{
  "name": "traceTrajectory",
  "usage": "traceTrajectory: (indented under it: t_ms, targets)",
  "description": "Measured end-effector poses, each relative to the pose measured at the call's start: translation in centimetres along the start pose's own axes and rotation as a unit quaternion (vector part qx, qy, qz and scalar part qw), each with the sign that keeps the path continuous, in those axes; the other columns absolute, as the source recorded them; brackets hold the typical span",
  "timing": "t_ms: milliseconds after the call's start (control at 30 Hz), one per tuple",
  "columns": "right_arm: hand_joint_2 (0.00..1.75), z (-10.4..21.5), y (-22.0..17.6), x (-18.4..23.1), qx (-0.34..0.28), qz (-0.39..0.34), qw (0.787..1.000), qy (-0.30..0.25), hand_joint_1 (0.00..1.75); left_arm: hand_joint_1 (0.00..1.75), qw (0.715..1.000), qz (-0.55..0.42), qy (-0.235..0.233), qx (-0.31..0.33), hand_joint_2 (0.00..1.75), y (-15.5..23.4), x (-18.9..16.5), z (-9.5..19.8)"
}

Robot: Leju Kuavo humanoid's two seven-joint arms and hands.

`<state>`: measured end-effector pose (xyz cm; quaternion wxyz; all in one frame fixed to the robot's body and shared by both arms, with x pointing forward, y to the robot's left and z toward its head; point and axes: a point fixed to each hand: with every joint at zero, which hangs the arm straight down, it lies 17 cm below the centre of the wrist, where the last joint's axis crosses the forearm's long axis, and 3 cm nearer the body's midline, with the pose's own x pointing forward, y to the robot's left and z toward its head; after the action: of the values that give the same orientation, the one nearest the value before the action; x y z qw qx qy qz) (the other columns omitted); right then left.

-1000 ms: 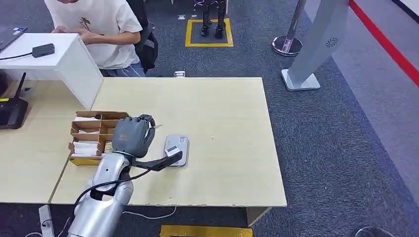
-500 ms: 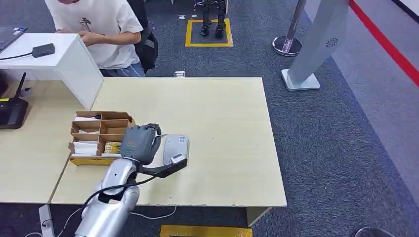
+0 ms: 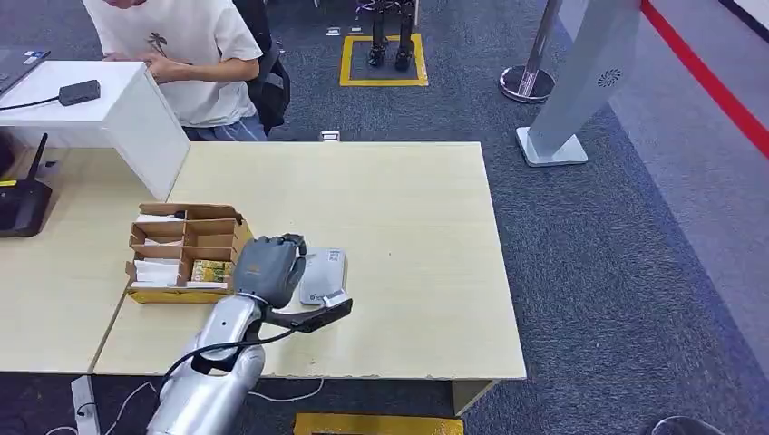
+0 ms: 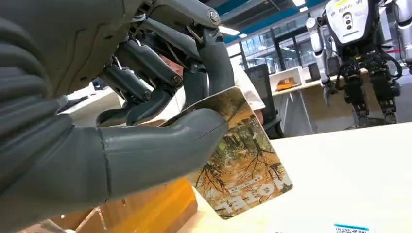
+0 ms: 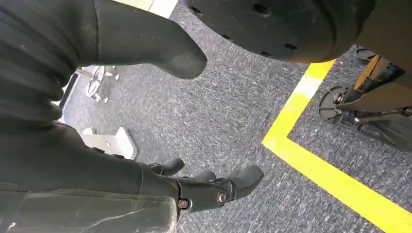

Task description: Pass the card to the sensor for recognition and then transmit it.

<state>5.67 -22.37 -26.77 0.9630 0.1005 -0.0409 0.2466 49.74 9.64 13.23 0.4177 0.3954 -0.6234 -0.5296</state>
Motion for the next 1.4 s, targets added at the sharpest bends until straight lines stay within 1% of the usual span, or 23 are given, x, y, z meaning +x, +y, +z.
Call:
traceTrajectory:
  t_ms: [700, 1400]
  targets:
    - [1.75, 0.0, 0.1, 0.1, 0.001, 0.002, 1.0, -0.004, 0.0, 1.75, 0.999, 0.013, -0.011, -0.046, 1.75, -3.8, 1.4, 0.5]
    - [1.75, 0.0, 0.2, 0.3, 0.003, 0.002, 1.0, -0.007, 0.0, 1.75, 0.998, 0.027, -0.01, -0.052, 1.75, -4.5, 1.8, 0.6]
